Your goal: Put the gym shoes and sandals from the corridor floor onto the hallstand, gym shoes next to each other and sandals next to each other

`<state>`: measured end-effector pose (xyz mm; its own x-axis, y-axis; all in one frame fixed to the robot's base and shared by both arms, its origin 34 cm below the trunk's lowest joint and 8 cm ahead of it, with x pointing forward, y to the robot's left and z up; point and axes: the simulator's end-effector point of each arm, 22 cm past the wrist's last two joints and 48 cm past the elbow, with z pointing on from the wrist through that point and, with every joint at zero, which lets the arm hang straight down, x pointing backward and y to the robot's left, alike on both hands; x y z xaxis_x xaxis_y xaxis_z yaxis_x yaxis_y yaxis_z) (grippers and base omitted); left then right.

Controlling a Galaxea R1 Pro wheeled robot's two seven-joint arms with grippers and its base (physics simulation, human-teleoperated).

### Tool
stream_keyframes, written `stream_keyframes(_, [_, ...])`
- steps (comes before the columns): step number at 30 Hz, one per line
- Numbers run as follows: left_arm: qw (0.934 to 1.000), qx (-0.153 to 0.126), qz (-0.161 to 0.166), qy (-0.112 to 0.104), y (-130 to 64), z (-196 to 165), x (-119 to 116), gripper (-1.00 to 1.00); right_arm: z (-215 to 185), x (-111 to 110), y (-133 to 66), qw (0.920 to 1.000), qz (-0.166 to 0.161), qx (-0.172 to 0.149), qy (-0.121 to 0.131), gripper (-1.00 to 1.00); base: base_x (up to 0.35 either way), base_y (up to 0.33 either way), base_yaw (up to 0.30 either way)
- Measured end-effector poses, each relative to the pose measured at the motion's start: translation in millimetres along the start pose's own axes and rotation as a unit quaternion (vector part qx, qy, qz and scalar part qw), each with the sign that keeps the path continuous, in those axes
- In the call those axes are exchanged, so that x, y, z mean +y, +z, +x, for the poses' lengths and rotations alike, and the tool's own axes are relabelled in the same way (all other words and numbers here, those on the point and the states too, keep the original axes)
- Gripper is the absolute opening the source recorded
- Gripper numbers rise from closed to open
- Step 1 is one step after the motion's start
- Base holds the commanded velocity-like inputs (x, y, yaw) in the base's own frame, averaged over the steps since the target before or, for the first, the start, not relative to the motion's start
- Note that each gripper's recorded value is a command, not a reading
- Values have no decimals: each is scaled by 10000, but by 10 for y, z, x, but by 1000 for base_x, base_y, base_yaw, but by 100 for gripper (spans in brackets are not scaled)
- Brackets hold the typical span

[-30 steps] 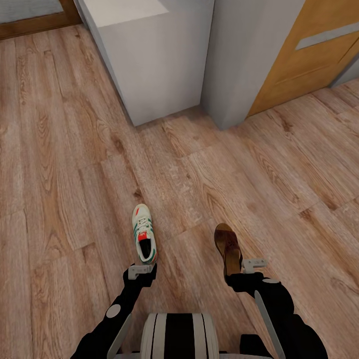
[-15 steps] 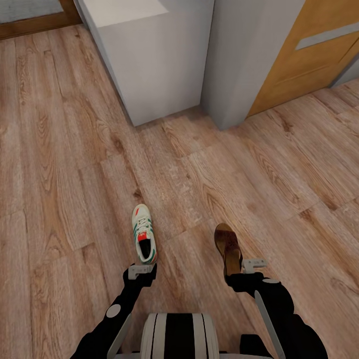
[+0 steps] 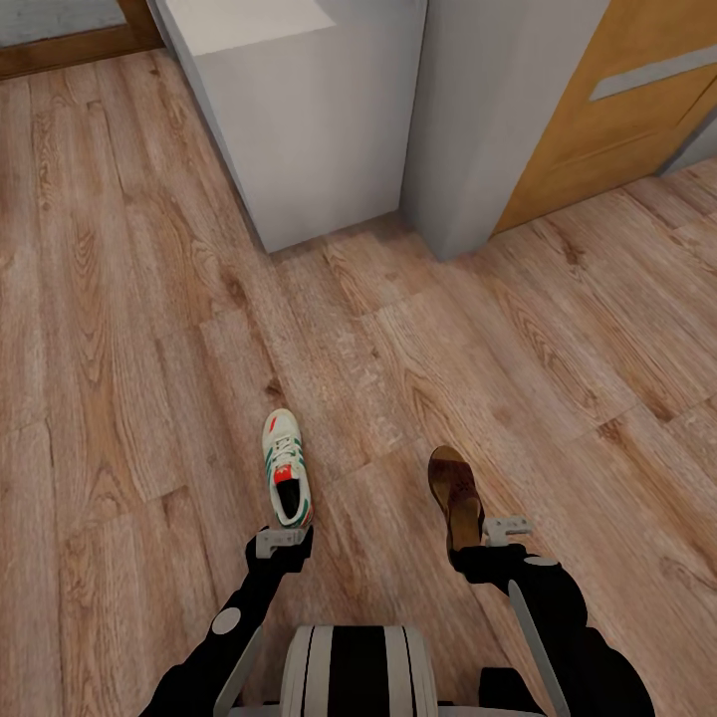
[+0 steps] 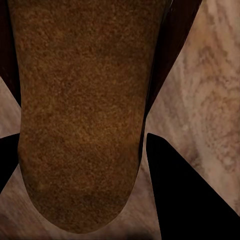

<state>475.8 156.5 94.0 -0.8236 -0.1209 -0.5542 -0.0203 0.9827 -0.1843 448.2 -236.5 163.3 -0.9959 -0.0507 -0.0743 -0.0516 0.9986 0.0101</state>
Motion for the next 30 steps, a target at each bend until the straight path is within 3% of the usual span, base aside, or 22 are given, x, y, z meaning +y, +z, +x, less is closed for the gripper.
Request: stream_keyframes(30, [10000, 0, -6, -7, 0, 0, 6, 100, -1, 0, 0, 10000, 0, -2, 0, -100, 30, -1, 0])
